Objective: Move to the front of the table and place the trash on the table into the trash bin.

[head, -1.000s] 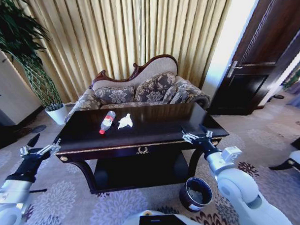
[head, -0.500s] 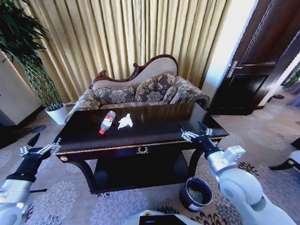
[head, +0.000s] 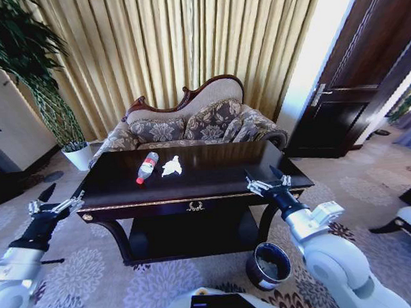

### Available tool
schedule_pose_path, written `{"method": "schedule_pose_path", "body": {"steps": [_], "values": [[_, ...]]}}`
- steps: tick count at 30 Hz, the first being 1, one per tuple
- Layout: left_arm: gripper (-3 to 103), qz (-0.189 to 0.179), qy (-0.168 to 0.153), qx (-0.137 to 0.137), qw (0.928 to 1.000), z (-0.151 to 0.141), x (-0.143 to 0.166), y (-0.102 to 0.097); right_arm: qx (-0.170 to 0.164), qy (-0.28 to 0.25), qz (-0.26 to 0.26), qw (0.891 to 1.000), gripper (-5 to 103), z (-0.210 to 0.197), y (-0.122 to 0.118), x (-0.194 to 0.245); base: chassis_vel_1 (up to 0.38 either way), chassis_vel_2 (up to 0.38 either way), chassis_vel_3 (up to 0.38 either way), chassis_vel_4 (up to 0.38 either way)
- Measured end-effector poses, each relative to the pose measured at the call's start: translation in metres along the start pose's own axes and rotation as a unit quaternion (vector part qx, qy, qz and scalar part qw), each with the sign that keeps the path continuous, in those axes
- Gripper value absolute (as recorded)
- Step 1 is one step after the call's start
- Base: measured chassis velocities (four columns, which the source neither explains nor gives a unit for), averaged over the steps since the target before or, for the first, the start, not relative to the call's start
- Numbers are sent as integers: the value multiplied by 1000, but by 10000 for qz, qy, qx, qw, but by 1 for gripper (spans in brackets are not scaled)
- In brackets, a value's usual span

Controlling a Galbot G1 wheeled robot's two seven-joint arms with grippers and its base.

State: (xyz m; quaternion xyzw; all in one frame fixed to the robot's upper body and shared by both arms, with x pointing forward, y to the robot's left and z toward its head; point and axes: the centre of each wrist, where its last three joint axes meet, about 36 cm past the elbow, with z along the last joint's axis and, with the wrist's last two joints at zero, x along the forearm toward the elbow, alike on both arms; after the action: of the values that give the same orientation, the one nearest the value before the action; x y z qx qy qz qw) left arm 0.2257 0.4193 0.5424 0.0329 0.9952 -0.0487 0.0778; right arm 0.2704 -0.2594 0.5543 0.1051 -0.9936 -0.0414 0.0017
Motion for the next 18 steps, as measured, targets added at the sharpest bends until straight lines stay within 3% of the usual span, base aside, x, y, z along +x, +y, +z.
{"method": "schedule_pose_path", "body": {"steps": [18], "values": [[100,-9,-7,-14,10000,-2,5,-4,44,119,-5,9999,100,5,1,3,0,0,0,0]]}}
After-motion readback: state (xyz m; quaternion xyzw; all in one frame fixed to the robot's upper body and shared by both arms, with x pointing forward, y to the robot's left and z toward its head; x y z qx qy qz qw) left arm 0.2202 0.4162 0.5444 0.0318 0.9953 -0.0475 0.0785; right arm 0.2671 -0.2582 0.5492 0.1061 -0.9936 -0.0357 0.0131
